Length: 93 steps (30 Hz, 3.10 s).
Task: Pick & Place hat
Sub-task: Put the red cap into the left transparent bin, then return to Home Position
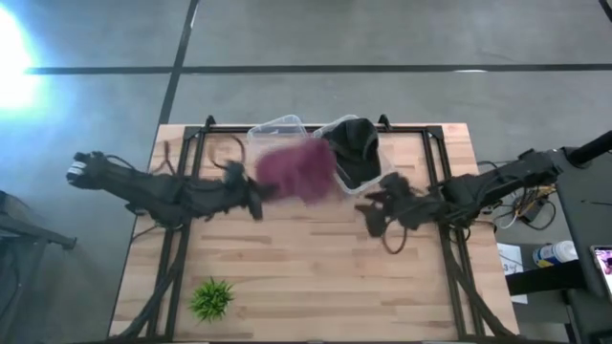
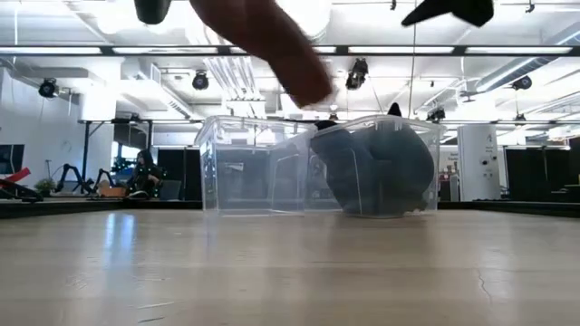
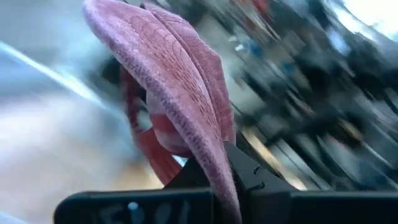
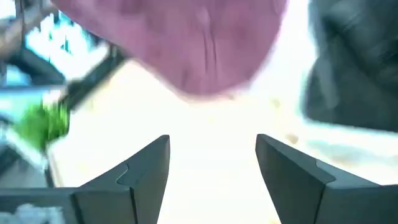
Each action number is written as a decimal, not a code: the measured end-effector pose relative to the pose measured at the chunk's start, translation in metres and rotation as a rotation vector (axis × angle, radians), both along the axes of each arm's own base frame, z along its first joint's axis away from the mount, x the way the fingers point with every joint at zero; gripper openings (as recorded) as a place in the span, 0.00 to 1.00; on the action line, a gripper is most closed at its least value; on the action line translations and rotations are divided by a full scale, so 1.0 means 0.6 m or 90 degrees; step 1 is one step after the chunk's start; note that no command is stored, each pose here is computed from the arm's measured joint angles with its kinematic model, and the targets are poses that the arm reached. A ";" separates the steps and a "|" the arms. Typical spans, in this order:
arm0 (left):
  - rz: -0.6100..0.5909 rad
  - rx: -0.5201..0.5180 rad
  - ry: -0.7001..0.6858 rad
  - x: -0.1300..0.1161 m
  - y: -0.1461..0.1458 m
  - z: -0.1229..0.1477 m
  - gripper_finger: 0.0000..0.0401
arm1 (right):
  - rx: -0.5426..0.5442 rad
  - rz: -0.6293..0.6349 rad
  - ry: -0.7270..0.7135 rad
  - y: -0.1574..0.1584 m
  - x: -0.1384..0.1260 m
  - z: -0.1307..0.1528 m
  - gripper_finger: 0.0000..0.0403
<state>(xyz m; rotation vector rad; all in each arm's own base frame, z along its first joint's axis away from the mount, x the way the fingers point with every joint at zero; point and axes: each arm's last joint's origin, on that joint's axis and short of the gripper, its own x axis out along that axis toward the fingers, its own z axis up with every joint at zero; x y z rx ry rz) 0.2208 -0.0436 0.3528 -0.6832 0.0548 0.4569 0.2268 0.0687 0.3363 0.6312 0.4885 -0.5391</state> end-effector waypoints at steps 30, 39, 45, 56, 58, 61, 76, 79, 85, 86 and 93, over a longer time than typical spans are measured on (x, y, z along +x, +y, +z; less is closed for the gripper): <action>0.087 -0.080 0.215 0.068 0.114 -0.045 0.46 | -0.084 0.021 0.053 0.001 0.032 -0.026 0.58; -0.029 0.136 0.131 -0.035 0.069 0.050 0.47 | -0.279 0.028 0.099 -0.024 -0.025 0.010 0.58; -0.144 0.139 0.112 -0.098 0.061 0.048 0.47 | -0.297 0.001 0.074 -0.039 -0.061 0.030 0.58; -0.272 0.156 -0.065 -0.121 0.056 -0.102 0.47 | -0.210 -0.049 -0.024 -0.061 -0.114 -0.074 0.58; -0.271 0.142 -0.087 -0.126 0.056 -0.138 0.47 | -0.175 -0.029 -0.056 -0.063 -0.125 -0.095 0.58; -0.271 0.103 -0.098 -0.138 0.057 -0.190 0.47 | -0.135 0.005 -0.104 -0.064 -0.137 -0.116 0.58; -0.255 0.030 -0.089 -0.171 0.061 -0.314 0.47 | -0.154 0.031 -0.114 -0.076 -0.173 -0.199 0.58; -0.250 -0.002 -0.102 -0.171 0.061 -0.310 0.47 | -0.161 0.034 -0.091 -0.077 -0.174 -0.221 0.58; -0.243 -0.030 -0.159 -0.171 0.062 -0.288 0.47 | -0.176 0.042 -0.043 -0.079 -0.180 -0.264 0.58; -0.243 -0.030 -0.159 -0.171 0.062 -0.288 0.47 | -0.179 0.043 -0.035 -0.079 -0.181 -0.271 0.58; -0.285 0.069 -0.140 -0.182 0.060 -0.294 0.47 | -0.196 0.051 0.019 -0.083 -0.192 -0.318 0.58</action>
